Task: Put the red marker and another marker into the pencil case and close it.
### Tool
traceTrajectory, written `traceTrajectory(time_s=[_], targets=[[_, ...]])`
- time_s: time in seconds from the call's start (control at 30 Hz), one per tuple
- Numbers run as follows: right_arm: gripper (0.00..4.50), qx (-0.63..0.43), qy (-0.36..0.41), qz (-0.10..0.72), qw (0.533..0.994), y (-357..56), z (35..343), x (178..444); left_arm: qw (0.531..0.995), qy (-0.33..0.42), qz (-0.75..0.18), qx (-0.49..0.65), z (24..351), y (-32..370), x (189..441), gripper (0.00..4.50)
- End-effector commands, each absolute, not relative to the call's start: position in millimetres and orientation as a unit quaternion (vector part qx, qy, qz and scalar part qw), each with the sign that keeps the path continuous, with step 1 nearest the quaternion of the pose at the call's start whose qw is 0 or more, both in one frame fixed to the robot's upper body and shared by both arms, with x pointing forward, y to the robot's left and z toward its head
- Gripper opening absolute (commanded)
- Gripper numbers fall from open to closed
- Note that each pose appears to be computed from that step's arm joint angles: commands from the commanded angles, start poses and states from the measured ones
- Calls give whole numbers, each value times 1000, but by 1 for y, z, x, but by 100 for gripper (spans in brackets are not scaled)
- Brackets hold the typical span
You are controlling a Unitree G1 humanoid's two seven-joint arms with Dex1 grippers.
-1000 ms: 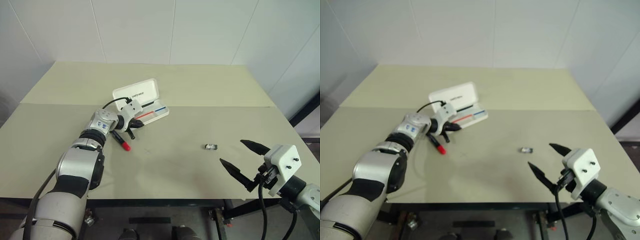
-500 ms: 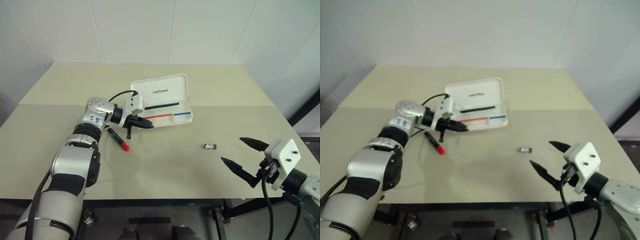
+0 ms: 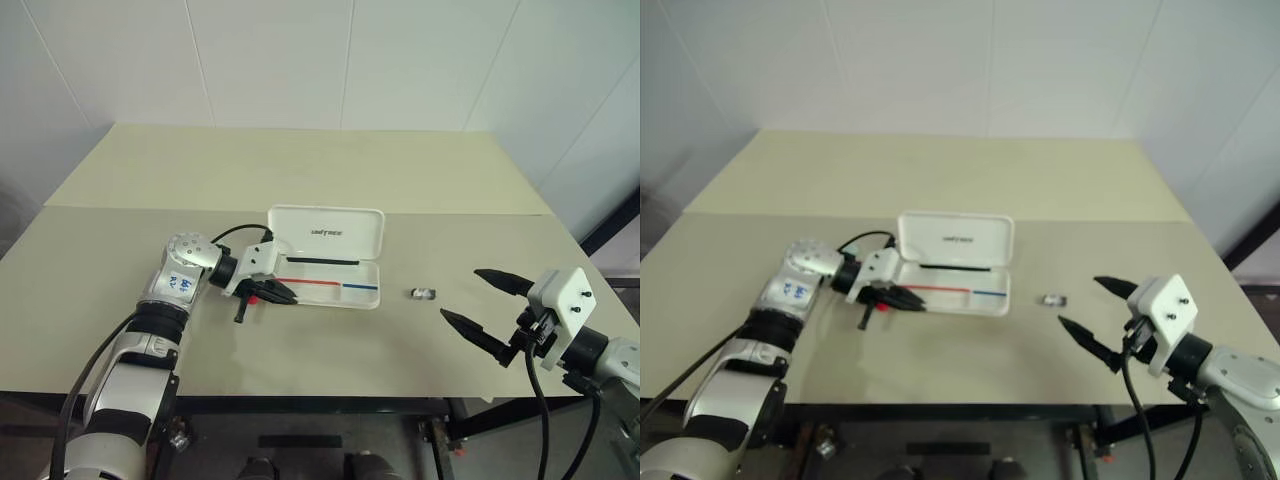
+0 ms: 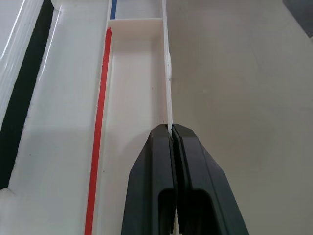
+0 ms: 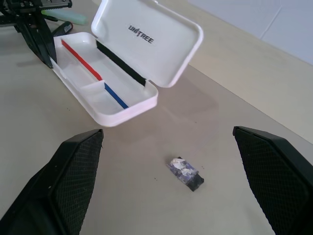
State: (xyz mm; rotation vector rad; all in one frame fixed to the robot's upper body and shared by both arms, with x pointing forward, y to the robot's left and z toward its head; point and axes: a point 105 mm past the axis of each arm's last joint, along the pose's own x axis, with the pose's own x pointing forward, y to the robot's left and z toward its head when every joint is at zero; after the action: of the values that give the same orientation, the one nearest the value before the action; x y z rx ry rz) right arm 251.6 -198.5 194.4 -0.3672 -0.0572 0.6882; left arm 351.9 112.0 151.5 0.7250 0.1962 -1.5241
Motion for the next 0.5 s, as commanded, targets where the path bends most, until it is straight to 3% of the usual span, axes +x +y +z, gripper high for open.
traceTrajectory(time_s=[0.03,0.5], targets=[[450,-191,-44,339,920,-197,201,252,655,70,-681,320,157,103,342,2],[450,-184,-43,338,922,-196,197,250,680,106,-651,320,138,107,330,2]])
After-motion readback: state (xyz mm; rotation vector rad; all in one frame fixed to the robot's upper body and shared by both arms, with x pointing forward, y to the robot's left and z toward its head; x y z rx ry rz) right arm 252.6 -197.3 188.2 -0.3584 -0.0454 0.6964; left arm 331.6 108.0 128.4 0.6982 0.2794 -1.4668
